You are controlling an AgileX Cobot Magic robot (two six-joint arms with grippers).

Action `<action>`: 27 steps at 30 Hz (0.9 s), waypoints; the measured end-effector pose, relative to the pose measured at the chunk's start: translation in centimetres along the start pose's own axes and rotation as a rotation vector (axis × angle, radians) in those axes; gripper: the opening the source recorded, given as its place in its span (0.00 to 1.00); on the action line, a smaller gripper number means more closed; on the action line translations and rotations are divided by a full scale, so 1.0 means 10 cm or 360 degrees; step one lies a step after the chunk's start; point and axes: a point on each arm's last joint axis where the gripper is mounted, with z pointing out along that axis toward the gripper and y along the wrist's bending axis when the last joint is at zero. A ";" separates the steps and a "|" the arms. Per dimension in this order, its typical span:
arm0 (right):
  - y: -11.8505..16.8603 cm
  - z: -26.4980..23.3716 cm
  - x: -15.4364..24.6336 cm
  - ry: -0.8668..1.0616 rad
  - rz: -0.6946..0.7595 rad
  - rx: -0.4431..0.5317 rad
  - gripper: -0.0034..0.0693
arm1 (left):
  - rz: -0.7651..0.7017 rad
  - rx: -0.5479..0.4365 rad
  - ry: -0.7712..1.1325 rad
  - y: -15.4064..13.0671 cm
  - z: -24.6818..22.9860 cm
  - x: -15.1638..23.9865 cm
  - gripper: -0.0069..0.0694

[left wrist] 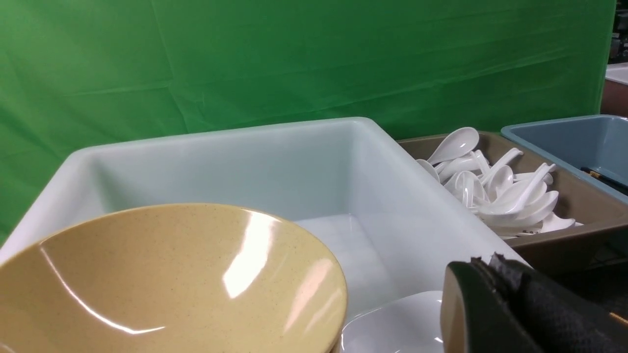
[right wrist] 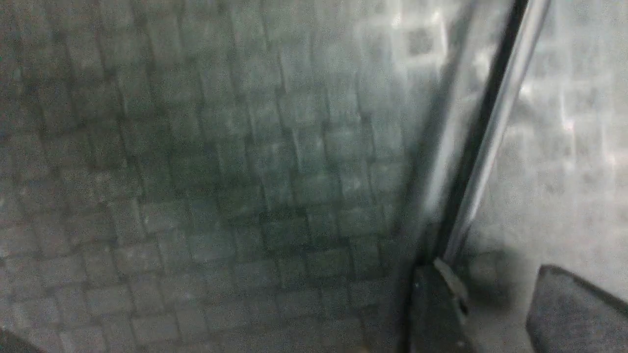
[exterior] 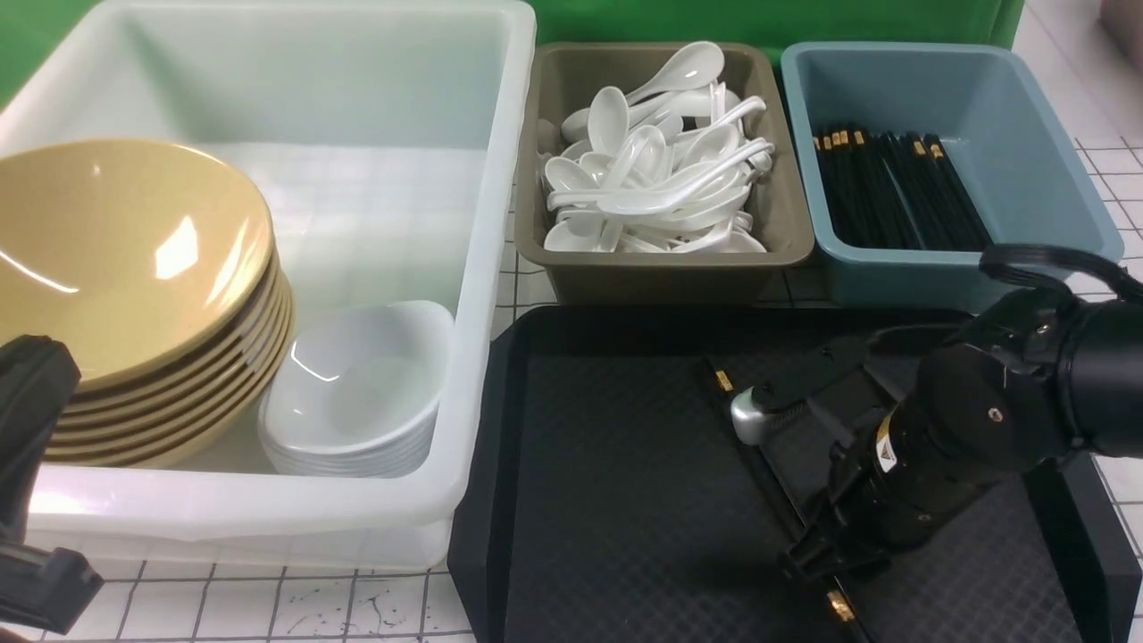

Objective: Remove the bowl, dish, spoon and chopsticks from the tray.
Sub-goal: Use the right arm to grab a chopstick

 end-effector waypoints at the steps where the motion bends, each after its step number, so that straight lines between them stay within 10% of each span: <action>1: 0.00 0.02 0.00 0.0013 -0.0002 0.0001 0.47 | -0.0001 0.0000 0.0000 0.00 0.00 0.00 0.08; 8: 0.00 0.04 -0.01 0.0028 -0.0018 0.0002 0.44 | -0.0001 0.0000 0.0000 0.00 0.00 0.00 0.08; 15: 0.00 0.01 -0.02 0.0014 -0.0153 -0.0002 0.13 | -0.0001 0.0002 0.0003 0.00 0.00 0.00 0.08; 27: -0.06 -0.90 0.14 -0.0380 -0.0212 0.0071 0.11 | -0.0001 0.0002 0.0004 0.00 0.00 0.00 0.08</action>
